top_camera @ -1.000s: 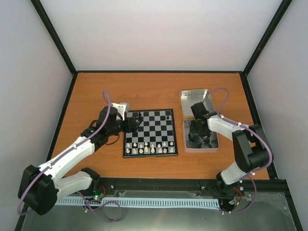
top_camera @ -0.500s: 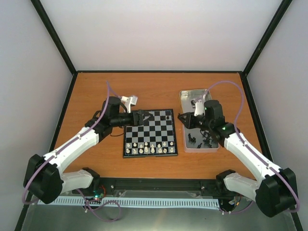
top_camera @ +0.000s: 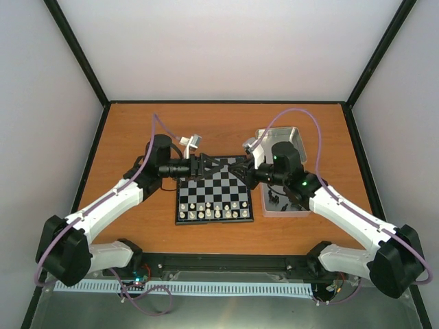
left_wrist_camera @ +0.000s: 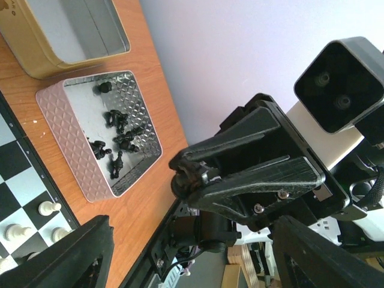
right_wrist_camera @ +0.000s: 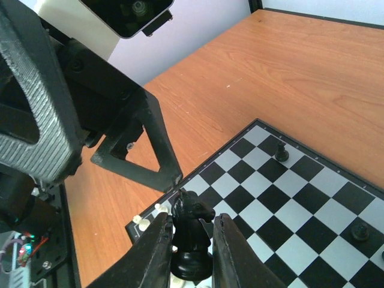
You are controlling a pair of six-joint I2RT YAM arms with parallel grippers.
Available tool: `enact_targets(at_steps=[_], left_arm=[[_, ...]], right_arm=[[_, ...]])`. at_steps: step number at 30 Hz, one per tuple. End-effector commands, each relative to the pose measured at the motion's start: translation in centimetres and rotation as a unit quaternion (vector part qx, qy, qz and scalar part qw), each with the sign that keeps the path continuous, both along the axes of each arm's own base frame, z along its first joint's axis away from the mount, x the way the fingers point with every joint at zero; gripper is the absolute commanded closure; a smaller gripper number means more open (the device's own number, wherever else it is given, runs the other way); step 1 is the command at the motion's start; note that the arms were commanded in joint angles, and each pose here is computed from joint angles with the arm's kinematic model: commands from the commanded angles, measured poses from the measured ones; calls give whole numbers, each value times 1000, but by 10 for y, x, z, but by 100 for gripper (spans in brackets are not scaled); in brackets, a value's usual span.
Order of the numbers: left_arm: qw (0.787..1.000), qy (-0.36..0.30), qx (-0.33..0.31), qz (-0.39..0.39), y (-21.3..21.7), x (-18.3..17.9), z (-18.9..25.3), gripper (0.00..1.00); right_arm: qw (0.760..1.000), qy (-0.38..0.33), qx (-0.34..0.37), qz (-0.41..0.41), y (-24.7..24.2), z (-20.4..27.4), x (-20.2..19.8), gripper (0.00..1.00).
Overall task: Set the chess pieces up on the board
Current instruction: Place the chess piece on the chessboard.
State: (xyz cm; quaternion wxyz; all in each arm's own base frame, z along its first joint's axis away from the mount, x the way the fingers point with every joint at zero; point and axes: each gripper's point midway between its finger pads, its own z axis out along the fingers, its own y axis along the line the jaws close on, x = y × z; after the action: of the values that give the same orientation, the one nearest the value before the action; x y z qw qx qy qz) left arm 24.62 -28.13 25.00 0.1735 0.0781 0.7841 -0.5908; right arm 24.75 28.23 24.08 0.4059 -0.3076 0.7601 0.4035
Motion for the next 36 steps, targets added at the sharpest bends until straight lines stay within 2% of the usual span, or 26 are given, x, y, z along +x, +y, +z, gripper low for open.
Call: enact_targets(at_steps=[1, 6, 9, 12, 15, 23, 25, 28, 31, 33, 36], left_arm=[[1000, 6, -17, -19, -2, -3, 12, 29], [999, 27, -15, -23, -5, -1, 5, 33], [999, 40, 0, -13, -5, 4, -7, 43], [998, 56, 4, -4, -5, 7, -16, 60], [998, 66, 1, 3, -5, 8, -20, 71], [997, 74, 5, -3, -7, 10, -24, 74], [997, 80, 15, -6, -7, 9, -31, 80], [996, 87, 21, -11, -7, 7, -38, 84], [996, 89, 22, -12, -7, 6, -41, 95], [996, 87, 22, -10, -6, 7, -40, 99], [997, 71, 25, -9, -6, 8, -37, 99]], right_arm=[[999, -44, -17, 15, 10, 9, 2, 83], [998, -38, -47, 34, 21, -4, -5, 83], [997, -39, -50, 32, 23, -5, -5, 84], [997, -40, -51, 36, 24, -5, -7, 84], [997, -38, -56, 40, 25, -9, -9, 84], [996, -37, -71, 39, 29, -15, -8, 84], [996, -39, -72, 37, 31, -15, -6, 85], [996, -37, -75, 37, 33, -17, -6, 85], [996, -34, -78, 39, 35, -19, -6, 84], [995, -34, -81, 37, 35, -21, -6, 80], [996, -25, -83, 35, 34, -21, -7, 62]])
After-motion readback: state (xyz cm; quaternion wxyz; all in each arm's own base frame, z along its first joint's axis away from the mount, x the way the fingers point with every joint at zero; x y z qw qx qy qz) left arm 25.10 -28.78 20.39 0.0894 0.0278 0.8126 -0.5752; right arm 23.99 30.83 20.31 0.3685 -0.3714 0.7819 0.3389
